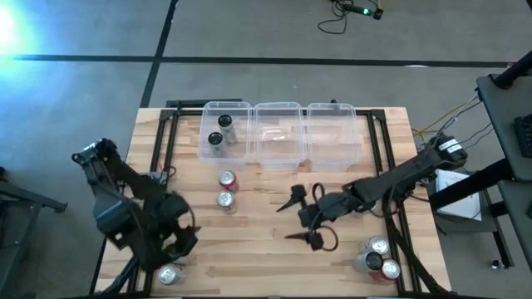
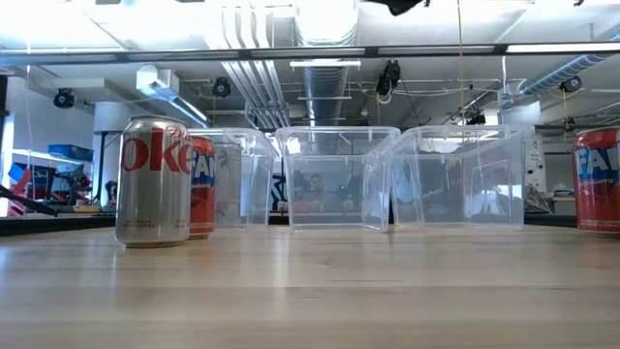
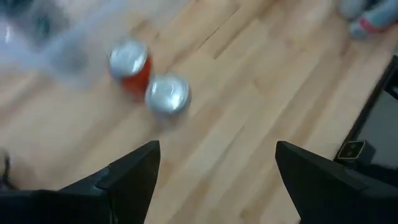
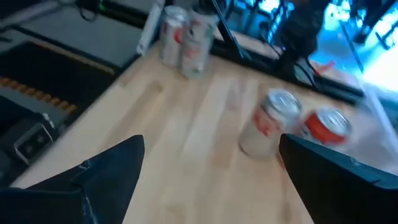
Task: Sort soda cans
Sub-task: Put the left pink-white soda can into the left transparent bin
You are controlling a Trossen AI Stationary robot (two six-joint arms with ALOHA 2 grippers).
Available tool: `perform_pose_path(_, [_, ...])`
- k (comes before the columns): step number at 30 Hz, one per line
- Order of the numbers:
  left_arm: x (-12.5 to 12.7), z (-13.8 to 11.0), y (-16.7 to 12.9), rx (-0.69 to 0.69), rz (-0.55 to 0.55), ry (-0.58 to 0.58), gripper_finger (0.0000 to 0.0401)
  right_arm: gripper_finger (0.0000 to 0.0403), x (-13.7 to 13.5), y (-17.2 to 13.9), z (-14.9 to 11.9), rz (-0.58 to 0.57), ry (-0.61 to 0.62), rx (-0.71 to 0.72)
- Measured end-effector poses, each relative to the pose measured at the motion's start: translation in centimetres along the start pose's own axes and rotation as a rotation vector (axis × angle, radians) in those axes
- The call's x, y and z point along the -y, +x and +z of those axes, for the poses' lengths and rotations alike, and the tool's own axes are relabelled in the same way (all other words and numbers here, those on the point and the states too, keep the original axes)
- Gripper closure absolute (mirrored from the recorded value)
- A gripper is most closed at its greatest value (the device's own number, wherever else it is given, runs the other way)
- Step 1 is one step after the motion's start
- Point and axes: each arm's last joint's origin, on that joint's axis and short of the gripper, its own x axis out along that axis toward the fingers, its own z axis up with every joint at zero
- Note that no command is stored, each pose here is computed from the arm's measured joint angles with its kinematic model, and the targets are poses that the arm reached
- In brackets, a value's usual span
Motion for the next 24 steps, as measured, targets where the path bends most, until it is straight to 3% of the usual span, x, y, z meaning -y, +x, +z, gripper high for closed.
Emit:
perform_pose_path(5, [-0.1,-3.0,0.1,-0.152,0.025,-0.08,0.0097,0.003,-2.0,2.5,-0.1,-0.003,0.02,0.006])
perform_pose_path(14, [0.8,-5.9,0.9,-0.411,0.13,-0.082,0.0097,0.003,-5.1,6.8,1.9,0.038,0.059,-0.004])
perform_pose_path(24, [1.7,-7.3,1.3,-0.439,0.134,-0.058,0.0077,0.003,-6.1,8.8,5.5,0.058,0.092,-0.094])
